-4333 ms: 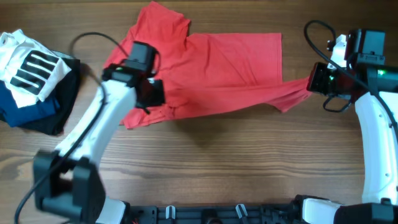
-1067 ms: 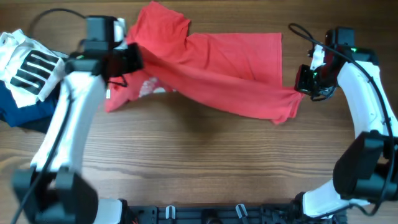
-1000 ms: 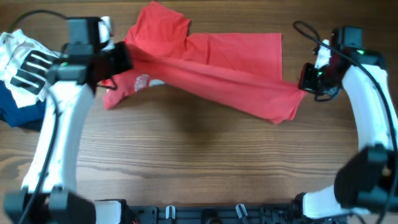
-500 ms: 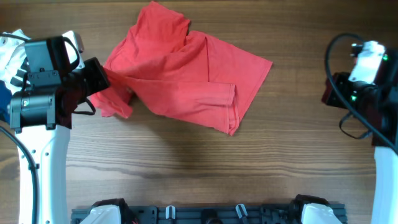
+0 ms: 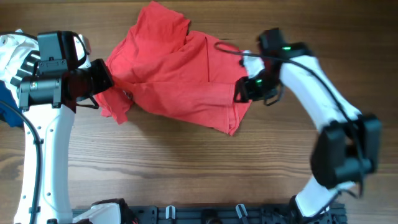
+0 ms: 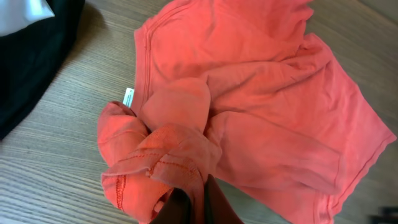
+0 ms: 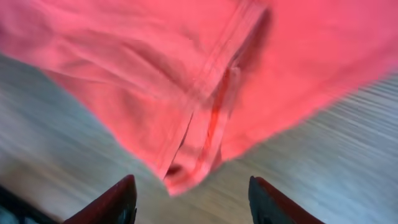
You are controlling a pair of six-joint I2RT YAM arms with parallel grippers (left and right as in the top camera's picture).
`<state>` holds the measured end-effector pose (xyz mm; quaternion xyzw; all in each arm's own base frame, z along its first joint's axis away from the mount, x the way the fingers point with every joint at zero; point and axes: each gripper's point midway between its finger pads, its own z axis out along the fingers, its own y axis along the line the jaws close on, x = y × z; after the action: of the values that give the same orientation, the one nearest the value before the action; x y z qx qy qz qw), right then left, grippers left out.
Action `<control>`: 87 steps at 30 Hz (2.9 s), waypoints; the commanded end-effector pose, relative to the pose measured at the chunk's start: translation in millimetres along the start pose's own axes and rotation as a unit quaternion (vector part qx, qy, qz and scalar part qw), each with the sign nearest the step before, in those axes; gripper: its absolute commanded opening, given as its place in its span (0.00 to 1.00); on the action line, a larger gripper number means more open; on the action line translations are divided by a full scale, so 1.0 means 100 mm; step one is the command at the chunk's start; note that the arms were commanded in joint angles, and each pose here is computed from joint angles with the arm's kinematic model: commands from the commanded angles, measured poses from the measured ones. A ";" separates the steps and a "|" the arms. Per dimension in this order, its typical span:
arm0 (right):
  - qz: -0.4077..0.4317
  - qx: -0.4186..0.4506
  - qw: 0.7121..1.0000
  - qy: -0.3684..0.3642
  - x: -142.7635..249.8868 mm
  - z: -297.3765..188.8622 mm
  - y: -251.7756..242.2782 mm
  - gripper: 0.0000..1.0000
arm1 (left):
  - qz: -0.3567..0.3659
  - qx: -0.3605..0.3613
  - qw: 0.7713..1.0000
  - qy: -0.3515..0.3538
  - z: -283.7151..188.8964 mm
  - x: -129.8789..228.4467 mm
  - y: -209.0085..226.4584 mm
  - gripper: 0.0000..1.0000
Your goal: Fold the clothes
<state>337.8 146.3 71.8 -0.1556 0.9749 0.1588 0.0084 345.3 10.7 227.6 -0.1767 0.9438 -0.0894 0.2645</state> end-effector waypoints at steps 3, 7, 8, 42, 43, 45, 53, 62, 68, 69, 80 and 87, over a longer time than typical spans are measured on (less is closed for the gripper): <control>0.028 0.030 0.999 0.018 -0.10 0.44 -0.02 0.57 | 0.003 -0.005 1.000 -0.008 -0.03 -0.05 0.01 0.07; 0.052 0.048 0.996 -0.051 -0.44 0.47 -0.02 0.56 | 0.003 -0.005 1.000 -0.007 -0.03 -0.04 0.01 0.07; 0.047 0.049 0.996 -0.061 -0.49 0.47 -0.02 0.56 | 0.003 -0.006 1.000 -0.006 -0.03 -0.04 0.01 0.07; 0.138 0.193 0.961 -0.144 -0.75 0.26 -0.54 0.08 | 0.003 -0.005 1.000 -0.007 -0.03 -0.04 0.01 0.07; 0.138 0.194 0.958 -0.158 -0.77 0.15 -0.54 0.07 | 0.003 -0.005 1.000 -0.007 -0.03 -0.04 0.01 0.08; 0.136 0.190 0.957 -0.172 -0.80 0.03 -0.50 0.08 | 0.003 -0.006 1.000 -0.007 -0.03 -0.04 0.01 0.07; 0.128 0.167 0.966 -0.153 -0.72 0.07 -0.41 0.04 | 0.003 -0.005 1.000 -0.007 -0.03 -0.04 0.01 0.07; 0.120 0.168 0.968 -0.143 -0.69 0.08 -0.41 0.50 | 0.003 -0.005 1.000 -0.006 -0.03 -0.04 0.01 0.08; 0.111 0.163 0.972 -0.131 -0.68 0.20 -0.42 0.50 | 0.003 -0.005 1.000 -0.006 -0.03 -0.04 0.01 0.07; 0.111 0.159 0.973 -0.129 -0.69 0.23 -0.41 0.51 | 0.003 -0.005 1.000 -0.006 -0.03 -0.04 0.01 0.07; 0.114 0.138 0.978 -0.108 -0.72 0.60 -0.44 0.51 | 0.003 -0.005 1.000 -0.006 -0.03 -0.04 0.01 0.08; 0.114 0.139 0.978 -0.104 -0.72 0.70 -0.47 0.42 | 0.003 -0.005 1.000 -0.006 -0.03 -0.04 0.01 0.08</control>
<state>421.0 147.0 8.0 -0.0194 0.9912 0.0326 0.1267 344.3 11.9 226.8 -0.1781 0.9445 -0.0856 0.2626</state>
